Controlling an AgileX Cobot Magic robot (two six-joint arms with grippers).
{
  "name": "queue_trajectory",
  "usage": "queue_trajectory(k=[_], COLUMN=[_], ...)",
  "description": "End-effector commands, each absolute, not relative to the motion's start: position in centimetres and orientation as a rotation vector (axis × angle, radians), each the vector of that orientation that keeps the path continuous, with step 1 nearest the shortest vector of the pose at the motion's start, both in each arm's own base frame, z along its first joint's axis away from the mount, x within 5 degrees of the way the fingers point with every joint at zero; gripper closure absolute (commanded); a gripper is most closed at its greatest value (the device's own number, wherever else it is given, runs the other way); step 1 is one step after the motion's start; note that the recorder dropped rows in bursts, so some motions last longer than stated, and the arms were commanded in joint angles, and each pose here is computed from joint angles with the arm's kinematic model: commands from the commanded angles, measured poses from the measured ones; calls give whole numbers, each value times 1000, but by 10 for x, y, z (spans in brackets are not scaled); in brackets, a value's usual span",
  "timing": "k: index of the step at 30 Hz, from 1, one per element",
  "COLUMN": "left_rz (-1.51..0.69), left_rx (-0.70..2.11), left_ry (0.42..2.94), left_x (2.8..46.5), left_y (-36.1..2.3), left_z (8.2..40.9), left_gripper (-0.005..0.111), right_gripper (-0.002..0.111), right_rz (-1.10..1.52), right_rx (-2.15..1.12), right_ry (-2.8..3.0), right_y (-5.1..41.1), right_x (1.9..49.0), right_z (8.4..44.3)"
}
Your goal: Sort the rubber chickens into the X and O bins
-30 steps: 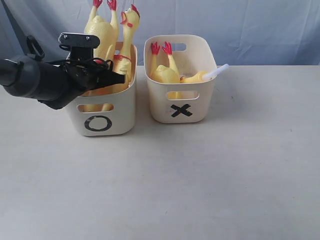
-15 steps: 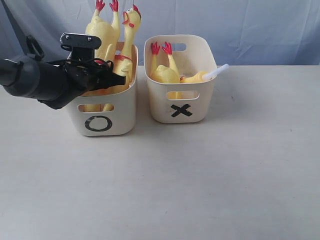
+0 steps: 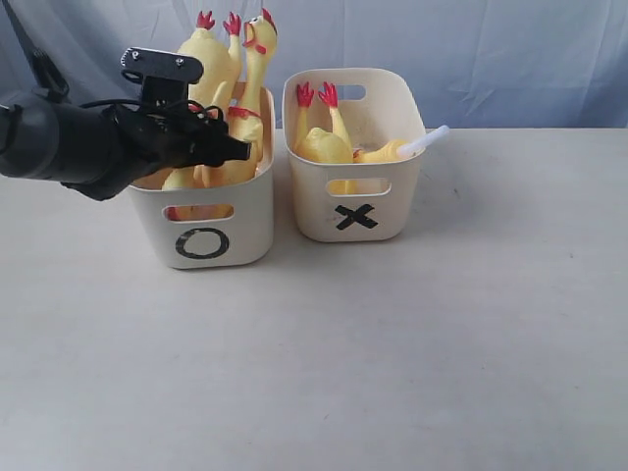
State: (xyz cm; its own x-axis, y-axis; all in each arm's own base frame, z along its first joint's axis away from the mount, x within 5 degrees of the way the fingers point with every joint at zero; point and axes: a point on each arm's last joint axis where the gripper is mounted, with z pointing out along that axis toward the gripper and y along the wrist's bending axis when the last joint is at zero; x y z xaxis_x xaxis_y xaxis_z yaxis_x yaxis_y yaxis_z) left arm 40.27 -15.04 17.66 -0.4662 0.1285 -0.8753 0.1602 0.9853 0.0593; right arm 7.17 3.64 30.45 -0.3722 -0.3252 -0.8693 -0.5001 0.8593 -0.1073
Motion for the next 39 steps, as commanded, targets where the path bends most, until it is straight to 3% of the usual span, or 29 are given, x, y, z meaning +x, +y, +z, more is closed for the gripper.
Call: queue_trajectory(k=[1,11,31,33,39], left_rz=[-28,11,-5,16,4], left_rx=[215,220,290,349,532], left_ry=[2023,1980,1846,1830,1817], left_x=[400,400,382,378,361], left_y=[-149,-147,-143,-143,-145], left_z=[192,201,267,274,290], left_gripper=[48,48,48,54,96], right_gripper=[109,109,109,109,109], right_rz=[212,214,216,216,212], right_rx=[-608,-608,-607,-607,-608], right_ry=[1984,1984,1986,1986,1982], right_y=[36,36,36,36,36], right_x=[71,71,71,71,71], right_z=[304,304,304,304,304])
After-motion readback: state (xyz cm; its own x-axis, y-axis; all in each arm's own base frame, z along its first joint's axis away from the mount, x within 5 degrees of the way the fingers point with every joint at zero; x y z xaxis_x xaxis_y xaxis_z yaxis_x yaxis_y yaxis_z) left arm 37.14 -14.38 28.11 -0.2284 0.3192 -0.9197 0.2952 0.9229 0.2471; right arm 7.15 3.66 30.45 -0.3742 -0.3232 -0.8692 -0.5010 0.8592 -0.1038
